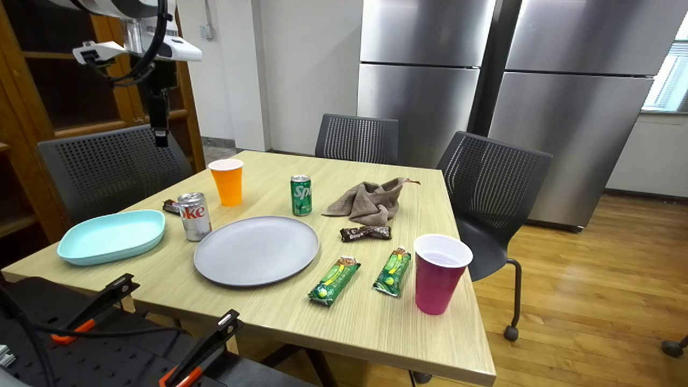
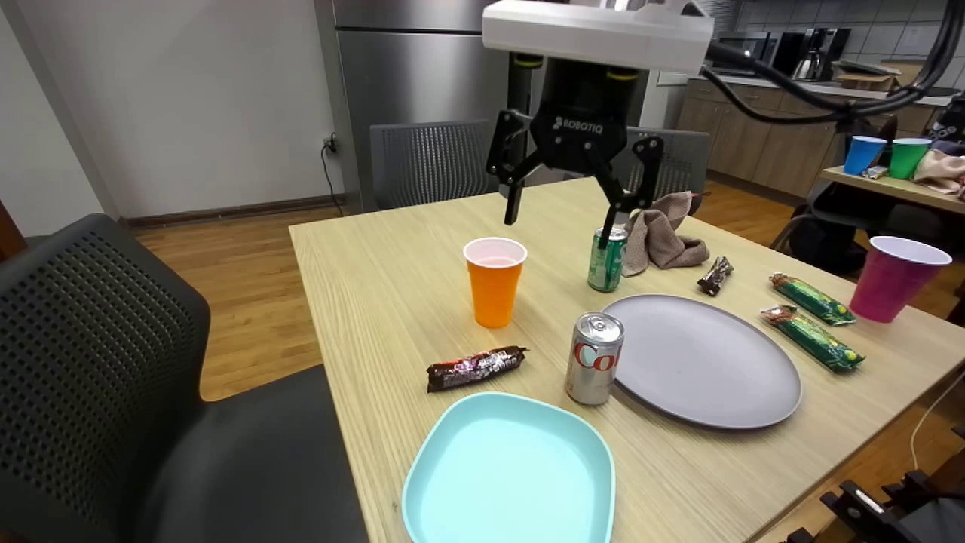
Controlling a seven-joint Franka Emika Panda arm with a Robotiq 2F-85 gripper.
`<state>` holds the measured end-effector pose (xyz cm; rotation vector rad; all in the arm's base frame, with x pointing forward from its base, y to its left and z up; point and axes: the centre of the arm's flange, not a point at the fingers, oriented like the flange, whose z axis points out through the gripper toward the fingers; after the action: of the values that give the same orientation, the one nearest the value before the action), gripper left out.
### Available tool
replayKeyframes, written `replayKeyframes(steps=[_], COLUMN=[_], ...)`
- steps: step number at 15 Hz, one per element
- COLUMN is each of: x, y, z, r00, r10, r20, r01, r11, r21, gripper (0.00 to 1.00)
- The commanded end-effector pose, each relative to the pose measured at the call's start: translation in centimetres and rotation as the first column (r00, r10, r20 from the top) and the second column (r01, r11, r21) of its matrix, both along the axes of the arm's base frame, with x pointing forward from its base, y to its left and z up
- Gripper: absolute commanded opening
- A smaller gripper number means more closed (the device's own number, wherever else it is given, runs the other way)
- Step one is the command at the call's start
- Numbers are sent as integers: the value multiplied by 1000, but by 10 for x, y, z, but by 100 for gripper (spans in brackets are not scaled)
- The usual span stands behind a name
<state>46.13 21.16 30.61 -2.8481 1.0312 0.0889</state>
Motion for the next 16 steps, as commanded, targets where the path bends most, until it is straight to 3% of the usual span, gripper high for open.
replayKeyframes(steps=[1, 7, 16], x=[25, 43, 54], y=[26, 48, 62], z=[-22, -62, -131], r00=[1000, 999, 990], r10=[-27, -49, -137], r20=[8, 14, 24], r01=[26, 48, 137], r11=[999, 998, 990], r21=[30, 42, -15], gripper=[100, 100, 100])
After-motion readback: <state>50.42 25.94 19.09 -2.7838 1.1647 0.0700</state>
